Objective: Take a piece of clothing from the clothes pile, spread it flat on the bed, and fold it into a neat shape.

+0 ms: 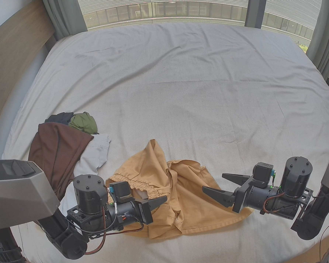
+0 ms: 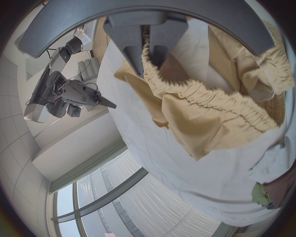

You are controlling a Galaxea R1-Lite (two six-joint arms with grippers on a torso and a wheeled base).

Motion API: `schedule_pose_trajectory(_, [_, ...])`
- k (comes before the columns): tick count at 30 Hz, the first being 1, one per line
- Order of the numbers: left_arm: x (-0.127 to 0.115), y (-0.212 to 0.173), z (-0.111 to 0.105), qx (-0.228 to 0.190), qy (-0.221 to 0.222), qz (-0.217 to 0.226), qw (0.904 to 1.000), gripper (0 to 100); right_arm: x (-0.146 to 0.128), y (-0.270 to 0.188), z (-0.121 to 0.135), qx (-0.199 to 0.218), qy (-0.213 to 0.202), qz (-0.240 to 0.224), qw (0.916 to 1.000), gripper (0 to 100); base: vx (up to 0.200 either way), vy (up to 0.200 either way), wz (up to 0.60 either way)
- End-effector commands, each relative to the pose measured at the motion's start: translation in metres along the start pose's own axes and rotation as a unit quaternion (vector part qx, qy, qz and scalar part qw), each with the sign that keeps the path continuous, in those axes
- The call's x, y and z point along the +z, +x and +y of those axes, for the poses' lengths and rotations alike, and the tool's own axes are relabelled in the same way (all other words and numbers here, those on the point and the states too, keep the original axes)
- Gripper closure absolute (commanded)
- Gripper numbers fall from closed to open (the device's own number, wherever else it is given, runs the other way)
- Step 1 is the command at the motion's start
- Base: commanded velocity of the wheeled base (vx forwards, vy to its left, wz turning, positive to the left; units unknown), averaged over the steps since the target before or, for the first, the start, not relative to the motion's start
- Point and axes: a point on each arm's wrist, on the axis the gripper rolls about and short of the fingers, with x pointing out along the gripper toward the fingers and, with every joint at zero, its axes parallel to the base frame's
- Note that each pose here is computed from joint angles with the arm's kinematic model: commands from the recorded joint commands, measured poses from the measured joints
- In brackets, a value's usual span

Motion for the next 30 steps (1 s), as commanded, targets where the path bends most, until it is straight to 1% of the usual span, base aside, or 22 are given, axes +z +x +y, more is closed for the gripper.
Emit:
schedule_pose_trajectory(1, [0.006,-0.004,-0.002,-0.008,0.008,-0.025,0.9996,100,0.0,0.0,0.0,0.0,0.0,0.001,1.0,0,0.0,0.0,0.0])
schedule_pose_trajectory(2, [0.006,-0.004,-0.002,-0.008,0.008,-0.025,0.9996,100,0.0,0.0,0.0,0.0,0.0,0.001,1.0,0,0.0,0.0,0.0])
schedule_pose_trajectory(3, [0.016,-0.01,-0.003,-0.012,0.015,-0.054,0.9984,100,-0.001,0.0,0.0,0.0,0.0,0.002,1.0,0,0.0,0.0,0.0])
schedule_pose_trajectory(4, [0.016,-0.01,-0.003,-0.012,0.015,-0.054,0.9984,100,-0.001,0.0,0.0,0.0,0.0,0.002,1.0,0,0.0,0.0,0.0])
schedule_pose_trajectory(5, [0.03,-0.018,-0.006,-0.019,0.027,-0.088,0.9955,100,-0.002,0.001,0.001,0.002,0.001,0.004,1.0,0,0.0,0.0,0.0])
schedule_pose_trajectory(6, [0.033,-0.02,-0.007,-0.021,0.03,-0.096,0.9947,100,-0.002,0.001,0.002,0.003,0.001,0.005,1.0,0,0.0,0.0,0.0])
schedule_pose_trajectory(9, [0.052,-0.034,-0.013,-0.028,0.046,-0.139,0.9887,100,-0.003,0.001,0.002,0.004,0.001,0.007,1.0,0,0.0,0.0,0.0])
schedule_pose_trajectory(12, [0.061,-0.043,-0.016,-0.034,0.056,-0.169,0.9834,100,-0.003,0.001,0.002,0.004,0.001,0.007,1.0,0,0.0,0.0,0.0])
schedule_pose_trajectory(13, [0.061,-0.043,-0.016,-0.034,0.056,-0.169,0.9834,100,-0.003,0.001,0.002,0.004,0.001,0.007,1.0,0,0.0,0.0,0.0])
schedule_pose_trajectory(15, [0.067,-0.048,-0.013,-0.029,0.06,-0.185,0.9805,100,-0.003,0.001,0.002,0.003,0.001,0.006,1.0,0,0.0,0.0,0.0])
schedule_pose_trajectory(20, [0.071,-0.05,-0.007,-0.02,0.061,-0.194,0.979,100,-0.004,0.0,0.002,0.003,0.002,0.008,1.0,0,0.0,0.0,0.0])
schedule_pose_trajectory(24, [0.083,-0.053,-0.003,-0.014,0.067,-0.216,0.9739,100,-0.005,0.0,0.002,0.004,0.002,0.011,0.9999,0,0.0,0.0,0.0])
schedule_pose_trajectory(29, [0.097,-0.06,0.013,0.01,0.064,-0.243,0.9679,100,-0.008,0.002,0.001,0.002,0.004,0.017,0.9998,0,0.0,0.0,0.0])
schedule_pose_trajectory(30, [0.097,-0.06,0.013,0.011,0.064,-0.243,0.9679,100,-0.008,0.002,0.001,0.002,0.004,0.017,0.9998,0,0.0,0.0,0.0])
